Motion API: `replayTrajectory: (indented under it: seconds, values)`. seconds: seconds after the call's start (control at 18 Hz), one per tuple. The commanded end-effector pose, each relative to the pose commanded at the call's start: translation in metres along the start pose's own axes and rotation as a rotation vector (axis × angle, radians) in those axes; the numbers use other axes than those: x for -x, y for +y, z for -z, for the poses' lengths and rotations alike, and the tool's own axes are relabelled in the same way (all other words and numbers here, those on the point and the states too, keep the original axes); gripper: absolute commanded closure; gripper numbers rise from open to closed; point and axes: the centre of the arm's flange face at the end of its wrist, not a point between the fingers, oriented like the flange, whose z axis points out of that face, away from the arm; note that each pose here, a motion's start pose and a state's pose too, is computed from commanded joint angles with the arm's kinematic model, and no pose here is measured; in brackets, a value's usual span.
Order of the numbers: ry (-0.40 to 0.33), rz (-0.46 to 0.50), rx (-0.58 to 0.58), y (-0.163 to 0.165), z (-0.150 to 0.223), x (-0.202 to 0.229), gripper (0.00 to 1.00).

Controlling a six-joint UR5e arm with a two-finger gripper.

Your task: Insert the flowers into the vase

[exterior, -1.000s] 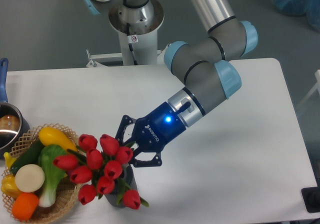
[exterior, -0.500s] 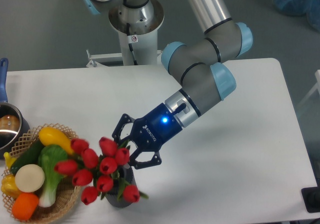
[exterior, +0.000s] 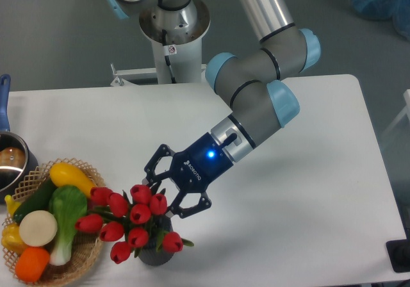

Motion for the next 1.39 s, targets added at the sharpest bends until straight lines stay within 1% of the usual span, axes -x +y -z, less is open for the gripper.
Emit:
replayTrajectory:
  seconds: [0.06, 0.28, 0.44, 0.61, 0.78, 0.89, 0.94, 1.06, 1.22, 1.39]
  values:
    - [-0.01, 0.011, 0.004, 0.006, 0.005, 0.002, 0.0]
    - [-0.052, 0.005, -0.002, 0.001, 0.03, -0.001, 0.0]
    - [-0.093, 0.01, 0.034, 0.005, 0.042, 0.001, 0.0]
    - [-0.166, 0.0, 0.101, 0.005, 0.062, -0.005, 0.0]
    - [-0.259, -0.026, 0.186, -0.003, 0.083, -0.01, 0.0]
    - [-0.29, -0.032, 0.21, -0.005, 0.092, -0.01, 0.0]
    - [-0.319, -0.04, 0.222, -0.008, 0.104, -0.011, 0.0]
    - [-0.387, -0.094, 0.28, -0.015, 0.125, -0.017, 0.0]
    - [-0.485, -0.227, 0.458, -0.016, 0.152, -0.022, 0.0]
    - [-0.56, -0.219, 0.576, -0.011, 0.171, -0.02, 0.0]
